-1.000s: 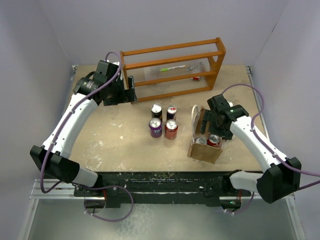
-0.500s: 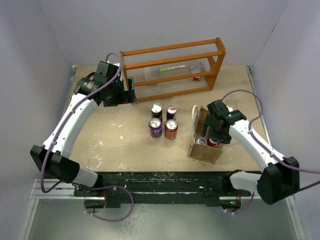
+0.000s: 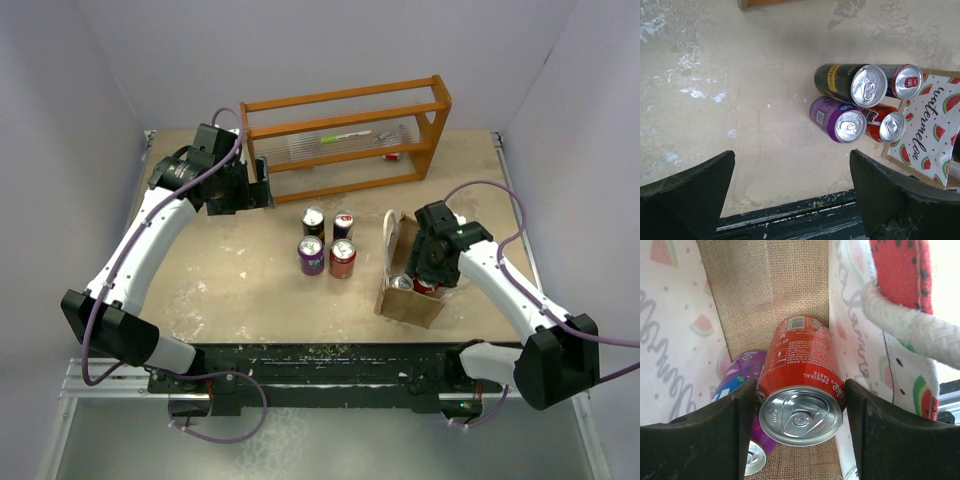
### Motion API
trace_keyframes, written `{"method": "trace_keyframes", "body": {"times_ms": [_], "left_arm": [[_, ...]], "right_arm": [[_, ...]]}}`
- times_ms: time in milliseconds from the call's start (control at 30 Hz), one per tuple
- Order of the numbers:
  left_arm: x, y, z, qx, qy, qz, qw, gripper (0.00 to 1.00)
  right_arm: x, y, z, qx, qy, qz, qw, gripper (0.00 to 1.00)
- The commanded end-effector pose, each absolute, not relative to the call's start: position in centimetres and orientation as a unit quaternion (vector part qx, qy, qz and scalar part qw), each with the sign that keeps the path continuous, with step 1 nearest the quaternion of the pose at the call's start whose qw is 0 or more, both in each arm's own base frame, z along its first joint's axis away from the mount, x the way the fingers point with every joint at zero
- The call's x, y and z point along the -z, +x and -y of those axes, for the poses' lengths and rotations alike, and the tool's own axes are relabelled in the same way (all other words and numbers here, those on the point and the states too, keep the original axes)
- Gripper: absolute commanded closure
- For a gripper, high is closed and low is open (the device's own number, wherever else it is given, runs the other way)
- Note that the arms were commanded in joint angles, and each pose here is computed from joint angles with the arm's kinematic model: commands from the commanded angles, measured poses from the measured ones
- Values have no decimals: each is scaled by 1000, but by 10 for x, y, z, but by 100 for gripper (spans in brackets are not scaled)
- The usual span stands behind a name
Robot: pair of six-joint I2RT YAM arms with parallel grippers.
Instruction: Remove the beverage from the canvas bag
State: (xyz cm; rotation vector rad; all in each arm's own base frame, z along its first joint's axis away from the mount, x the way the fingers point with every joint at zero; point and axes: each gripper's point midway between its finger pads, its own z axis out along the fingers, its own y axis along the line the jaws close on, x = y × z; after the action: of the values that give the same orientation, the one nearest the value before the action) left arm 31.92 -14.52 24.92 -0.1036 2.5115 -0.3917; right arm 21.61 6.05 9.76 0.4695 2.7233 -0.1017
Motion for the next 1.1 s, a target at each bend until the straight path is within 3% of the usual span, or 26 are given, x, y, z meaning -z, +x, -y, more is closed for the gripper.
{"method": "trace_keyframes", "body": {"times_ms": [0,67,233,767,1067], "left_arm": [[-263,322,149,173,-43,-931,318,1],[-262,322,151,177,-46,-931,317,1],[-260,321,153,183,-51,-931,312,1],[-260,307,151,196,-78,-928,308,1],[-258,304,154,207,-88,-927,301,1]], "right_arm": [[-118,216,-62,23,174,-962,209,75],[-128,220,-62,16,173,-958,226,86],[-151,228,-65,-13,174,-945,275,100],[-262,260,-69,-124,252,-846,452,100],[-323,263,-69,-173,286,-803,494,100]]}}
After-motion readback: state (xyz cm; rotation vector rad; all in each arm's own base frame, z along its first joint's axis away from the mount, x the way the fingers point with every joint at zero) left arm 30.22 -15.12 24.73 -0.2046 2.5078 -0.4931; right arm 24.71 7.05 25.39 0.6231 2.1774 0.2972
